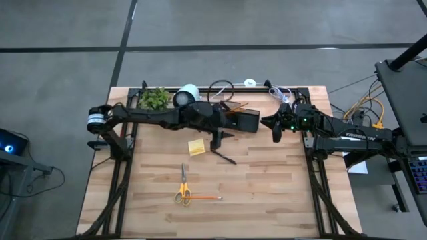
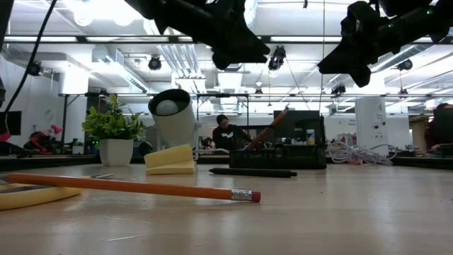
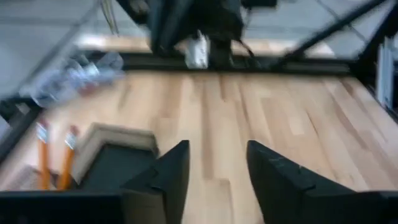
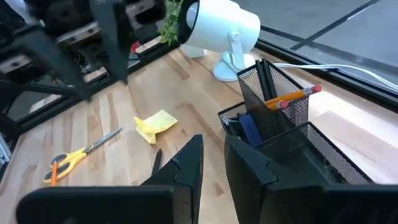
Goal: Pick and place office supplies into organizer
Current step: Put the pencil into the desk organizer
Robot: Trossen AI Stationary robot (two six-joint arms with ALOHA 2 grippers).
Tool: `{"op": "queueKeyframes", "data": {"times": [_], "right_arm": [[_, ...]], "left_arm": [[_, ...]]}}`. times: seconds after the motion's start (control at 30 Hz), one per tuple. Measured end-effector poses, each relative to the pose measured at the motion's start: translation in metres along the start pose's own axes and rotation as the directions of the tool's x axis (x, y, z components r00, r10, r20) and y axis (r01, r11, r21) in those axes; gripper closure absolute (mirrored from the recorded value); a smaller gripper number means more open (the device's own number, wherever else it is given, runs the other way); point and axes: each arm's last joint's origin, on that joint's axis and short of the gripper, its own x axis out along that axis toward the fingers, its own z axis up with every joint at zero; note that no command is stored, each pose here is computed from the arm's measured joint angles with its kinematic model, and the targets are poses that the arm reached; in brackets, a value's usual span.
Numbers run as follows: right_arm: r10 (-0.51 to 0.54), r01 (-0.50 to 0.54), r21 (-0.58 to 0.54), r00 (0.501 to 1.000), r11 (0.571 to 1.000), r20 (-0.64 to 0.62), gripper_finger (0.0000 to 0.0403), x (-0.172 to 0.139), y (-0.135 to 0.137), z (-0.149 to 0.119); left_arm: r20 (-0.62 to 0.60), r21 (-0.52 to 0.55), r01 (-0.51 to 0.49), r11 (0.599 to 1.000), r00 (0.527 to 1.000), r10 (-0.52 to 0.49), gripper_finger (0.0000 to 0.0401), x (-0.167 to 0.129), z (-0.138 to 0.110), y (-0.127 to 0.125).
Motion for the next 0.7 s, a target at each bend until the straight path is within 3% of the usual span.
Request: {"op": "queueKeyframes", "data": {"times": [0.2,0.4,0.7], "right_arm": [[-0.001,0.001,0.001,1.000,1.000,-0.002,0.0346,0.000,0.000,0.000],[-0.002,0.002,0.003,1.000,1.000,-0.003,0.0346,0.000,0.000,0.000],[-0.002,0.002,0.000,1.000,1.000,-0.003,0.0346,0.000,0.000,0.000]], "left_arm": [[-0.070,-0.060,0.054,0.997,0.996,-0.058,0.0222,0.000,-0.005,-0.023],[-0.147,-0.048,0.110,0.993,0.982,-0.116,0.0221,-0.003,-0.006,-0.048],[-0.331,-0.064,0.174,0.983,0.925,-0.186,0.0221,-0.013,-0.008,-0.083]]}}
